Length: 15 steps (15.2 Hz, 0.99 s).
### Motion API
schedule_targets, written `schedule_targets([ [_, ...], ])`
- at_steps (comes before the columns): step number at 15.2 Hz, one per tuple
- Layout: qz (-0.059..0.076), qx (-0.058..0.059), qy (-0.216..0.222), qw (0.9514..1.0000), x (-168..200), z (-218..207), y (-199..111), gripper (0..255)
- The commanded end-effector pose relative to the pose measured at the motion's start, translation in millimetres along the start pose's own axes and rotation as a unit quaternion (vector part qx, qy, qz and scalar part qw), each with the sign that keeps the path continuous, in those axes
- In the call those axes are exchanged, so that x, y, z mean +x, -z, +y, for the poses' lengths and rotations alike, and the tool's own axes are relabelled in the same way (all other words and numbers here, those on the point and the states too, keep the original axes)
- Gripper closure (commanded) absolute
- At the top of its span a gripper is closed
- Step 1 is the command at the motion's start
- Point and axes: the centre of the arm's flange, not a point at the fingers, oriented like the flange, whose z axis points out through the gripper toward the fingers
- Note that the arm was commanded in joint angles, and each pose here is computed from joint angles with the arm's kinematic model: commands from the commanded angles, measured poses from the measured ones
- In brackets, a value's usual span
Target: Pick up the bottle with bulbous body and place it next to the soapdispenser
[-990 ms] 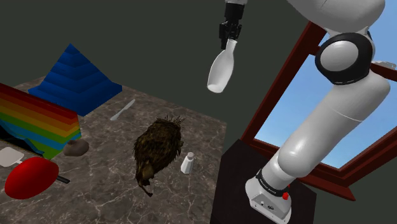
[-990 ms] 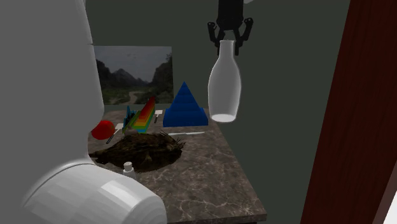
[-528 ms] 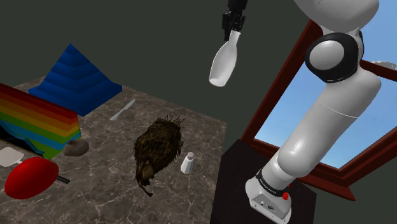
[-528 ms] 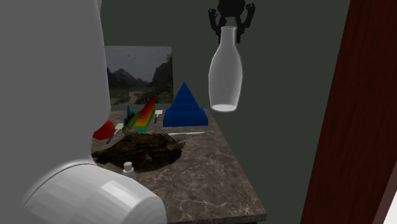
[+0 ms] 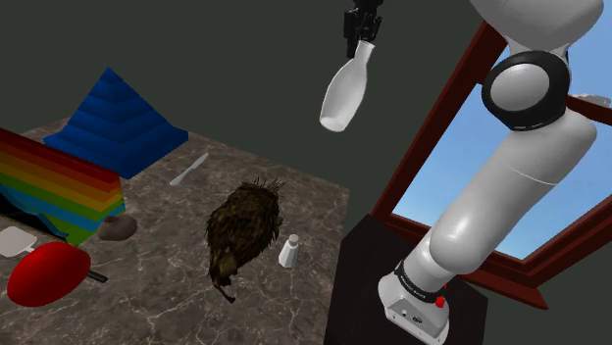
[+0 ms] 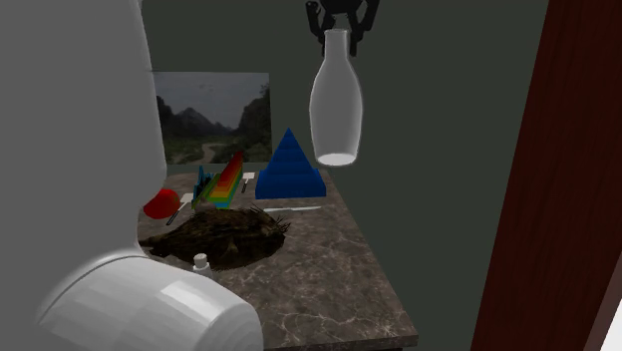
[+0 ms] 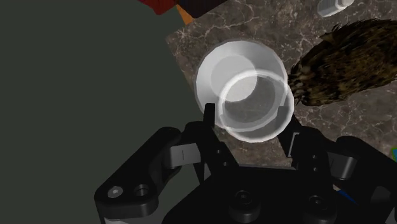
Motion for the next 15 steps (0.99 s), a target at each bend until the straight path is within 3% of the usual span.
schedule_targets([
  [1,0.000,0.000,-0.001,1.0000,-13.5,-22.0,1.9,255],
  [15,0.000,0.000,-0.001,1.0000,-108.4,-180.4,-7.4,255],
])
